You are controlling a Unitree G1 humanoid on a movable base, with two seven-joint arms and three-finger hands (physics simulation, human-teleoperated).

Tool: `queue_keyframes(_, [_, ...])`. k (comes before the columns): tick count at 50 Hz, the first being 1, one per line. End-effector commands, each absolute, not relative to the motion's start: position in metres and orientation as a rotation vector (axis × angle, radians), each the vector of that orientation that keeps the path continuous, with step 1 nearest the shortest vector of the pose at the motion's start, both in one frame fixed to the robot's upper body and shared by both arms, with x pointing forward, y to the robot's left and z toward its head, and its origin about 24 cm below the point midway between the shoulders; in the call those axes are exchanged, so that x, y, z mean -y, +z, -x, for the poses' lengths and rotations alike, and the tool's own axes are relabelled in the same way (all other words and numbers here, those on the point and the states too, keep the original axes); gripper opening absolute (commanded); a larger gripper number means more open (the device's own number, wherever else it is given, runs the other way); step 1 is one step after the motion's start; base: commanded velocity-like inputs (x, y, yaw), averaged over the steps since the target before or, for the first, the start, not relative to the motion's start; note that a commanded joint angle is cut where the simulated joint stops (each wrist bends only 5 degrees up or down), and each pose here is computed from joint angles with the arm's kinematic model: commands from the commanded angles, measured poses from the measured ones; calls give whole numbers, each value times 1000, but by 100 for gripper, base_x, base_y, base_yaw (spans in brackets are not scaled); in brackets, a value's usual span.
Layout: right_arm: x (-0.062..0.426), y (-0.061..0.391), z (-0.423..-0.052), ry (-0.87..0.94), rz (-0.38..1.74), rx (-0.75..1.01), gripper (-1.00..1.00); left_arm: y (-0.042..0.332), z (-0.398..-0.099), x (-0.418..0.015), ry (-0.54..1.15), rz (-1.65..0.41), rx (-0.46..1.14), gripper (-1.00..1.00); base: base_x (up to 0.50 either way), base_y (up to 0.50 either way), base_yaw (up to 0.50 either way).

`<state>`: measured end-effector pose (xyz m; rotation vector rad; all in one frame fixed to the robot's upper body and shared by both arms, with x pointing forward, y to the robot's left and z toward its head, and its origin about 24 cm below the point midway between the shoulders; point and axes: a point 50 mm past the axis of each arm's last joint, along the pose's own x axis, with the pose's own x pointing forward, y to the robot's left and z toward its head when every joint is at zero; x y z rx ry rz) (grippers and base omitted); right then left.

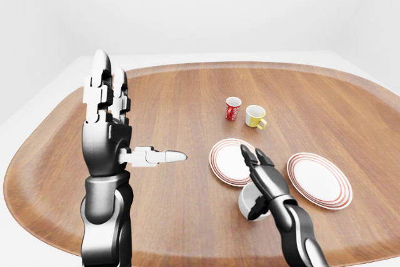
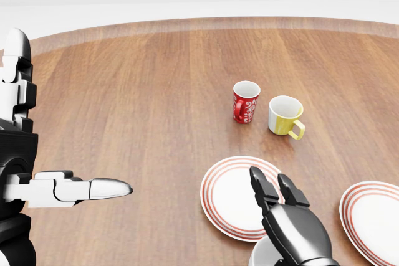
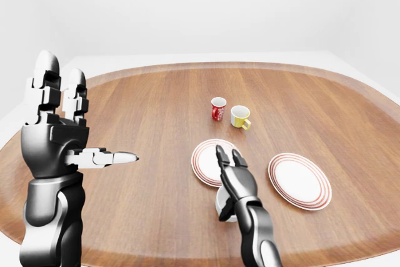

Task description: Put the white mug on the left plate.

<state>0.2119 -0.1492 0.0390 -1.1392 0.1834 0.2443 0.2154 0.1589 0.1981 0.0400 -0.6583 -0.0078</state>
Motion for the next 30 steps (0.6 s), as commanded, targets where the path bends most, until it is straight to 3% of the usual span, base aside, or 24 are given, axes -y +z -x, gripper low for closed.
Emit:
queue_keyframes(1, [148, 29, -213, 260, 1139, -206, 100, 199, -215, -159, -6, -40, 661, 100, 0, 0, 0])
queue_keyframes(29, [152, -19, -201, 307, 1152, -344, 100, 199, -216, -159, -6, -38, 663, 100, 0, 0, 0])
queue_keyframes(30, [152, -16, -202, 299, 1152, -334, -53, 199, -216, -159, -6, -38, 664, 100, 0, 0, 0])
